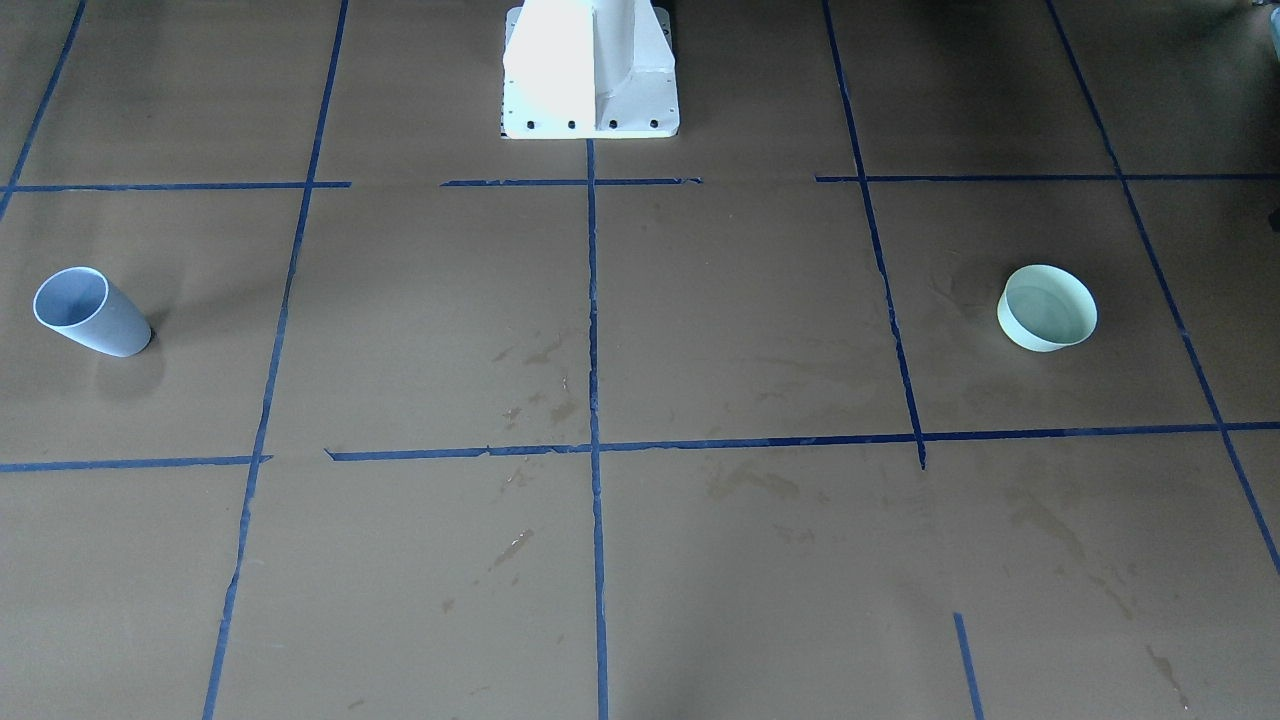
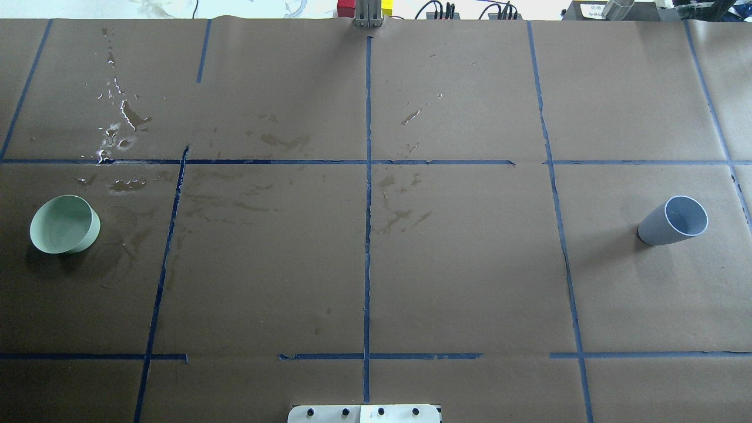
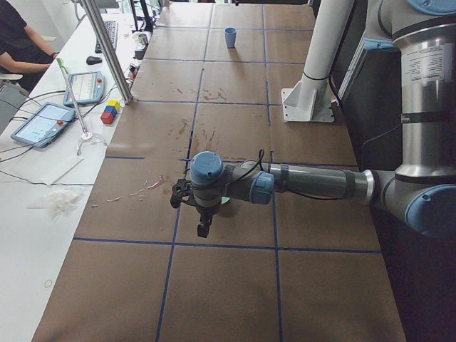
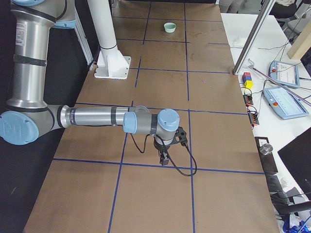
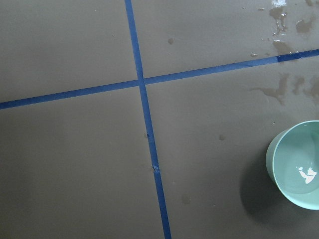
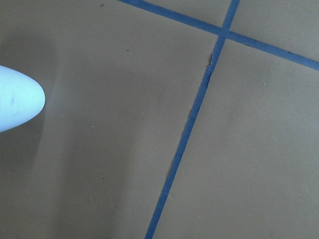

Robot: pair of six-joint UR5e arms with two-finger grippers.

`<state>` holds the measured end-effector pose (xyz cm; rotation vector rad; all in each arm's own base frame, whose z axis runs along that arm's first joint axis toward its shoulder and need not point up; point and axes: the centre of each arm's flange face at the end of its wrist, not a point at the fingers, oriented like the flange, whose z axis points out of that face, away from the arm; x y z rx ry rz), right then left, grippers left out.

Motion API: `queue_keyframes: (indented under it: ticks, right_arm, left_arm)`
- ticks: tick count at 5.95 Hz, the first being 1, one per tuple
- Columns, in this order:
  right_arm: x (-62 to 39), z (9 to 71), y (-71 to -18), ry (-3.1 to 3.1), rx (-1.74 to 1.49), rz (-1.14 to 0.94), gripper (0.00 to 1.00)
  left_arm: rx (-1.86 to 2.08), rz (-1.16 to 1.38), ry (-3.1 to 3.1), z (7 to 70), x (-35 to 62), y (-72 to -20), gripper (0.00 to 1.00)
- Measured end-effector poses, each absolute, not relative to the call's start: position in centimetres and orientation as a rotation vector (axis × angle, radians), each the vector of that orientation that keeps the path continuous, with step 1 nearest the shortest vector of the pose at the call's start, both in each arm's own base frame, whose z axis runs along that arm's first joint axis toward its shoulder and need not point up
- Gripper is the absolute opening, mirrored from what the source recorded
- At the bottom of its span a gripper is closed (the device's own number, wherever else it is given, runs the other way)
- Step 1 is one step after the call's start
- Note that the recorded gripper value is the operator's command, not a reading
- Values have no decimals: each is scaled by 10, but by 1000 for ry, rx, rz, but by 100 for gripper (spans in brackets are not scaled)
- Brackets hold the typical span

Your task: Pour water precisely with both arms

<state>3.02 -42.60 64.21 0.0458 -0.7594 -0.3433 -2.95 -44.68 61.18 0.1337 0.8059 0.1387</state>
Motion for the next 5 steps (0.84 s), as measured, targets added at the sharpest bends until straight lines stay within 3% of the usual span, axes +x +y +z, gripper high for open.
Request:
queue_keyframes:
  ticks: [5]
  right_arm:
    - [30,641,-426,-761,50,-350,100]
  left_arm:
    - [136,141,806,610,-29,-446,100]
